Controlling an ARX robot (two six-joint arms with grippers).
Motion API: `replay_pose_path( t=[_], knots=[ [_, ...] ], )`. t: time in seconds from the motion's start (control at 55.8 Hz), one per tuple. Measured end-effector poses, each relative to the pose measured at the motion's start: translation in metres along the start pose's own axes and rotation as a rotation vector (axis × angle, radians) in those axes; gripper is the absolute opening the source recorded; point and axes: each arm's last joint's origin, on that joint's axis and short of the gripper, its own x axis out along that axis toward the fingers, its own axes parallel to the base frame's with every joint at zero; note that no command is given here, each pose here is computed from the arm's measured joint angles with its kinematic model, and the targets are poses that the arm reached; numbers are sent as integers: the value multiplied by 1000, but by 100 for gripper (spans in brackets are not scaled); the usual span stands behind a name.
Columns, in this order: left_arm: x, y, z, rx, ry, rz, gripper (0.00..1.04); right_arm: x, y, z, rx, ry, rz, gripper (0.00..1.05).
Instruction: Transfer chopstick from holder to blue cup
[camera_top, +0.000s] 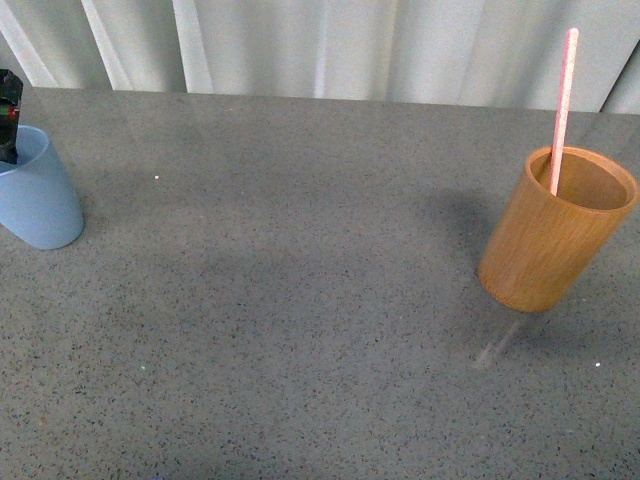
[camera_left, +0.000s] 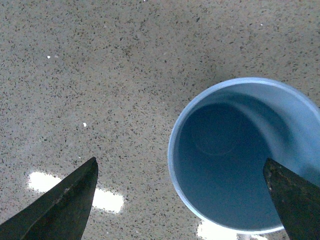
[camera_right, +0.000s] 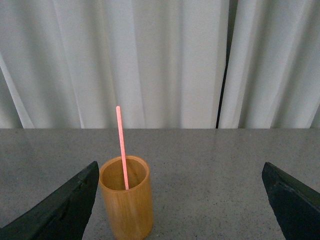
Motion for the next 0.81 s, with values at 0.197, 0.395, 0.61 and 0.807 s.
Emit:
replay_pose_path(
  t=[0.197, 0.395, 0.61, 0.807],
  knots=[
    [11, -3, -1, 7, 18, 15, 98, 0, 0, 0, 0, 0, 0, 95],
    [18, -13, -4, 28, 34, 21, 92, 0, 0, 0, 0, 0, 0, 95],
    [15, -26, -2, 51, 33, -8, 62, 0, 0, 0, 0, 0, 0, 95],
    [11, -39, -2, 68, 46, -32, 33, 0, 0, 0, 0, 0, 0, 95]
  ],
)
